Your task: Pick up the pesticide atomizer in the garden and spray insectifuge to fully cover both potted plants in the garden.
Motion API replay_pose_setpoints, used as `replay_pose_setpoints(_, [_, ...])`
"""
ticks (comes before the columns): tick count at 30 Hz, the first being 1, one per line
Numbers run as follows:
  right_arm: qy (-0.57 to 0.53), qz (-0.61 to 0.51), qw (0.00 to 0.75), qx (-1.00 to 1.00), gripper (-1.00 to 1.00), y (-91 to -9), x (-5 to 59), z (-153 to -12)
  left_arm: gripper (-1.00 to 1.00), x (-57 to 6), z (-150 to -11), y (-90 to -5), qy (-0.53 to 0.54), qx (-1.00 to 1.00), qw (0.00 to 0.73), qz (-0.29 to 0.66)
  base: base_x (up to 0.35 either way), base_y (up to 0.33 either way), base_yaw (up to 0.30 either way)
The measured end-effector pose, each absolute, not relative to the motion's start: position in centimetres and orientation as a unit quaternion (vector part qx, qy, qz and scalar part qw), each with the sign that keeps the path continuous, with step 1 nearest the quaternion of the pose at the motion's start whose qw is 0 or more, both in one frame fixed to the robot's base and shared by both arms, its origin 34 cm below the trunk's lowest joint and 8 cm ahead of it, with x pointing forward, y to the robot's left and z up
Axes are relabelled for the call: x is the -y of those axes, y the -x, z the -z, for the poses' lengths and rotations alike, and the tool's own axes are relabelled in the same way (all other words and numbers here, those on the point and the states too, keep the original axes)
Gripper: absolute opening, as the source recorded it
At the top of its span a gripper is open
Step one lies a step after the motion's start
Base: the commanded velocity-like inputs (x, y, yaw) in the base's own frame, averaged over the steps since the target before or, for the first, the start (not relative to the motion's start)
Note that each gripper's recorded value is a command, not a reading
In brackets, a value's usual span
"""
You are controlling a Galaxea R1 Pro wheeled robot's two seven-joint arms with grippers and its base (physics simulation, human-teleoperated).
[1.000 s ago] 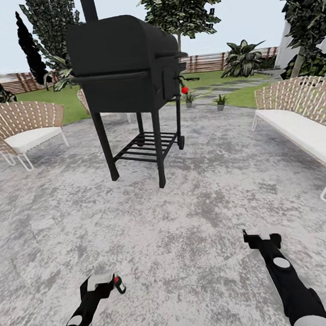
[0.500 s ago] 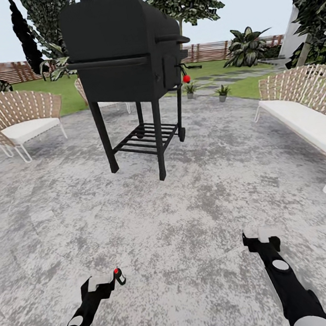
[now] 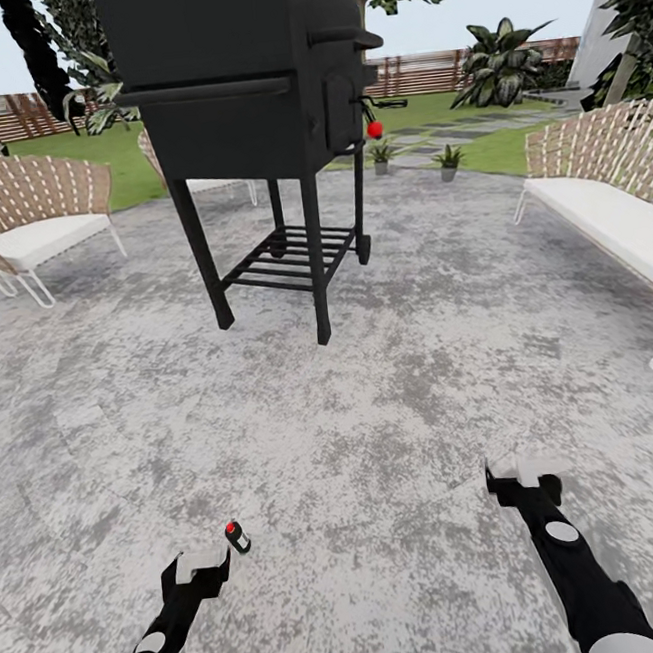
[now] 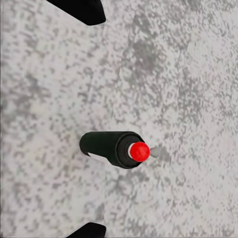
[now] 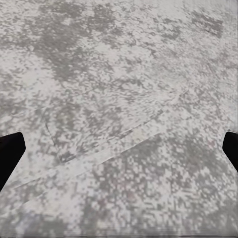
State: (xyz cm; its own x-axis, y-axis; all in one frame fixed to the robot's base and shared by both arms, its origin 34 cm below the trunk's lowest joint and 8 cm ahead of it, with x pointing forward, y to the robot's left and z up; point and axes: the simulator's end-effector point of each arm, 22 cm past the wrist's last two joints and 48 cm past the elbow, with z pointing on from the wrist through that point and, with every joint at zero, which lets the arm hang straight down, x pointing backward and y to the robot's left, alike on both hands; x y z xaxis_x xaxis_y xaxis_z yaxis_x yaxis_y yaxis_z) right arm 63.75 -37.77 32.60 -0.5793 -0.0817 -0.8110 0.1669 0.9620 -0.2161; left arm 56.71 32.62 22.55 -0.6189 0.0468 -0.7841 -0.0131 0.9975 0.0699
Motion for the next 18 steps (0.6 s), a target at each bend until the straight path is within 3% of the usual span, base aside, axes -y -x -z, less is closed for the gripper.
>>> replay_pose_setpoints(18, [-0.017, 0.133, 0.425, -0.895, 1.00, -62.2, 37.5, -28.2, 1.00, -33.1, -20.0, -55.2, -0.015, -0.900, 0.435, -0.038, 0.000, 0.000, 0.000])
